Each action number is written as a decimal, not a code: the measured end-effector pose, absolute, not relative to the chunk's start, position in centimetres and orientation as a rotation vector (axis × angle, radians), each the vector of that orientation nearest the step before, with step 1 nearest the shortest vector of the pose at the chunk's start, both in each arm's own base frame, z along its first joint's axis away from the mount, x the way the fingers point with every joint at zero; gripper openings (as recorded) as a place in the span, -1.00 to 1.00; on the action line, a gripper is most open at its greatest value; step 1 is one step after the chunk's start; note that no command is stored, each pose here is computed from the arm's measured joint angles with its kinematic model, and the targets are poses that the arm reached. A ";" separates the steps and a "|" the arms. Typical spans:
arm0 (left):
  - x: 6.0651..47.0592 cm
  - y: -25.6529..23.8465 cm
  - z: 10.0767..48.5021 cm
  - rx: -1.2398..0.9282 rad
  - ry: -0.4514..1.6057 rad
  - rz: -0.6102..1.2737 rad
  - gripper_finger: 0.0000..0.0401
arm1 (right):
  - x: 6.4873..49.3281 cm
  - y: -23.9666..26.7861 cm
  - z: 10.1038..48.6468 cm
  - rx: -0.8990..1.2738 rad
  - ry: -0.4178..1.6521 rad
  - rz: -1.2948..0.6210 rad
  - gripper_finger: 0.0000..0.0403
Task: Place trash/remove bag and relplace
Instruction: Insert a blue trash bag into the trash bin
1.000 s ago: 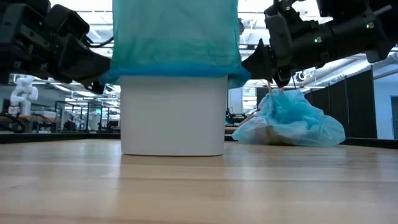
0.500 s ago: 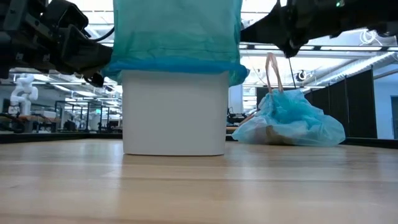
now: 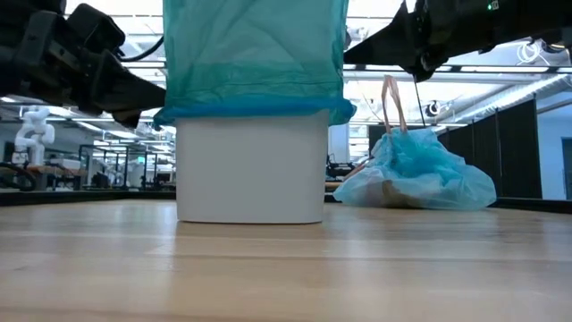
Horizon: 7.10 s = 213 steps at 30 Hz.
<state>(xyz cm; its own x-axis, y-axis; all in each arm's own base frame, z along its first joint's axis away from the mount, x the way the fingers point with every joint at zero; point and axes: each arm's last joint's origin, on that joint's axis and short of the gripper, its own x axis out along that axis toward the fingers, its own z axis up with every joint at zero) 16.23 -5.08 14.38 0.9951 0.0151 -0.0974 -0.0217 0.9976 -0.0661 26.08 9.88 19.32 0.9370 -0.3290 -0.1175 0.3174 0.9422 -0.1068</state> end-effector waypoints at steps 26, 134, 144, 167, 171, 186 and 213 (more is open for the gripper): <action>11.6 -4.1 24.9 0.036 0.041 0.098 -1.00 | 25.9 11.9 30.4 -0.108 0.154 -0.317 -1.00; 10.2 -2.6 28.1 0.116 -0.019 0.427 -1.00 | 41.8 3.9 37.4 0.327 0.991 -0.275 -1.00; 10.2 -2.6 28.0 0.103 -0.018 0.426 -1.00 | 44.2 4.0 32.4 0.373 1.142 -0.372 -1.00; 10.2 -2.6 27.9 0.103 -0.010 0.426 -1.00 | 44.0 4.4 32.3 0.386 1.141 -0.410 -1.00; 10.2 -2.6 27.9 0.103 -0.011 0.426 -1.00 | 43.3 4.6 33.8 0.426 1.097 -0.401 -1.00; 10.2 -2.6 27.9 0.102 -0.010 0.426 -1.00 | 44.3 4.9 29.8 0.467 1.173 -0.537 -1.00; 10.2 -2.6 27.9 0.103 -0.010 0.426 -1.00 | 44.9 4.8 27.0 0.469 1.214 -0.569 -1.00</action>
